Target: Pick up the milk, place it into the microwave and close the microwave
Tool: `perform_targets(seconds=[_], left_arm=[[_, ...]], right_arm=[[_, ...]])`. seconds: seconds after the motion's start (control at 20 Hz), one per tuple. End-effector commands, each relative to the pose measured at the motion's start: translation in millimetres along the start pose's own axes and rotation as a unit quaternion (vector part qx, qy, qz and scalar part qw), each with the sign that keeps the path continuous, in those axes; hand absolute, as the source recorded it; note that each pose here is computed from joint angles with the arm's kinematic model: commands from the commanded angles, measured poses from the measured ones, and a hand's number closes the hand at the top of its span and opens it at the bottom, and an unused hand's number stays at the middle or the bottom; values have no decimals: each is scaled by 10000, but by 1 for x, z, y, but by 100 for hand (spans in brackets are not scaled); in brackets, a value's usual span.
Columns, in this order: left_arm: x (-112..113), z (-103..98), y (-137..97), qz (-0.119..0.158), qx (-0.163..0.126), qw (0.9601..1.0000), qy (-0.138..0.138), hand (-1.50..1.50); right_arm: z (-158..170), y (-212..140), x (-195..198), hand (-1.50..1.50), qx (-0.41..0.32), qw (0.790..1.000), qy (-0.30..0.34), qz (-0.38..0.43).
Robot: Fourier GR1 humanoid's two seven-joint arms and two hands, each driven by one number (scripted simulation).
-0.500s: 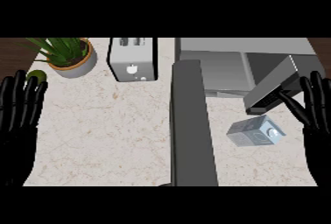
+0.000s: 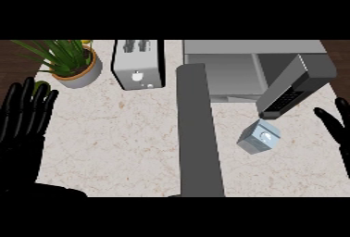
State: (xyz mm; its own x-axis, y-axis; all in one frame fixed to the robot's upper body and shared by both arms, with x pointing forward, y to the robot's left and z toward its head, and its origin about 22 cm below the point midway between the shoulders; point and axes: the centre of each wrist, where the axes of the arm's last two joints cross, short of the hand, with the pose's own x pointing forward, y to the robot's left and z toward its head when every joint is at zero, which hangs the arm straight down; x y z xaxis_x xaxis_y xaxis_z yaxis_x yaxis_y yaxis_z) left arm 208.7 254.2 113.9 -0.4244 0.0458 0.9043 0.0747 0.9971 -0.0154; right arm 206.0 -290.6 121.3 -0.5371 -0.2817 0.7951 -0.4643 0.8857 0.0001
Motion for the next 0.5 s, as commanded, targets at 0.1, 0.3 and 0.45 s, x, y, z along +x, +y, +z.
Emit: perform_targets(seconds=[0.1,0.3,0.45], left_arm=[[13,23,12,548,-126,9982,190,-150],[32,46,36,621,-234,9975,229,-150],[45,51,31,528,-218,9982,179,-150]], right_arm=[[39,-75,24,-150,229,9972,-302,-644],[64,-95,23,-150,94,9980,46,-619],[64,-102,-8,-150,132,9979,238,-581]])
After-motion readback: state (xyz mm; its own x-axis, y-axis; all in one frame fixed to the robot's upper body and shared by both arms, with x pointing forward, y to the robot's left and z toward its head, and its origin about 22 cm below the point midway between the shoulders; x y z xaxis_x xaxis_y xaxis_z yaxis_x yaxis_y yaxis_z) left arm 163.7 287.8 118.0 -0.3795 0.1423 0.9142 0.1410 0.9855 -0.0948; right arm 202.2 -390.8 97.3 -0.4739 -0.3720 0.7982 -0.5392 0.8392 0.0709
